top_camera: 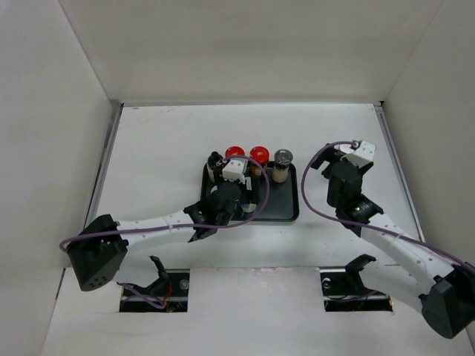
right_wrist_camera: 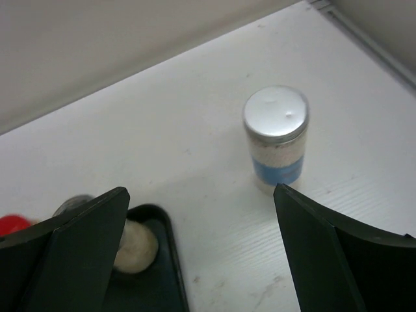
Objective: Organize the condiment bottles
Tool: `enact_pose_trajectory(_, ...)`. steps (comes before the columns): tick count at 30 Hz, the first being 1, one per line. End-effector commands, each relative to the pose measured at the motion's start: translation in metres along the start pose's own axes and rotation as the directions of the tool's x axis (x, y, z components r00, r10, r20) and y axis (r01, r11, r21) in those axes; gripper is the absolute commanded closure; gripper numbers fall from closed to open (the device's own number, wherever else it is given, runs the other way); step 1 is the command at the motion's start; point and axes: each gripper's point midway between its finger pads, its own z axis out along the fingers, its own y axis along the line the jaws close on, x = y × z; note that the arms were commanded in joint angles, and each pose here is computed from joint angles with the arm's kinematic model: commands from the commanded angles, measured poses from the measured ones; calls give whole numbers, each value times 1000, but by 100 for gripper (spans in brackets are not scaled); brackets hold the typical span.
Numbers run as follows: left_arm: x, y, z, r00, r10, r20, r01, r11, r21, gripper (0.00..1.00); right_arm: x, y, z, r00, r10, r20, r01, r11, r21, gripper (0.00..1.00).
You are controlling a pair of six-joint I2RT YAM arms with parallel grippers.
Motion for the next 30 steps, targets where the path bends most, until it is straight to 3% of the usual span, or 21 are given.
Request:
enact_pose_trajectory(1,-32,-6,-5,993,-77,93,73,996,43,20,-46,-19,14,995,-6,99,-6,993,121,0)
enact_pose_trajectory(6,-40,-15,-8,992,-81,99,73,994,86,11,-58,-52,30,992,-44,118,12,967,255,0)
enact_pose_trajectory(9,-53,-17,-13,987,-96,128,82,991,106,6,-48,-66,46,995,-77,69,52,951,305,0)
enact_pose_trajectory(15,-112,-12,-34,933,-191,305,146,976,164,0,-32,-60,83,997,-71,-32,77,960,269,0)
enact_pose_trajectory(19,-125,13,-49,905,-218,364,177,974,143,0,-25,-61,100,994,-78,-81,98,957,273,0)
enact_pose_trajectory(27,-119,95,-68,860,-226,458,272,962,-36,0,14,-71,128,981,-53,-185,101,960,262,0)
enact_pose_trajectory(29,-117,111,-72,857,-216,468,289,953,-89,0,19,-71,130,980,-42,-193,93,960,264,5)
enact_pose_trajectory(30,-116,119,-73,855,-211,473,297,948,-114,0,19,-71,130,981,-38,-191,89,961,263,15)
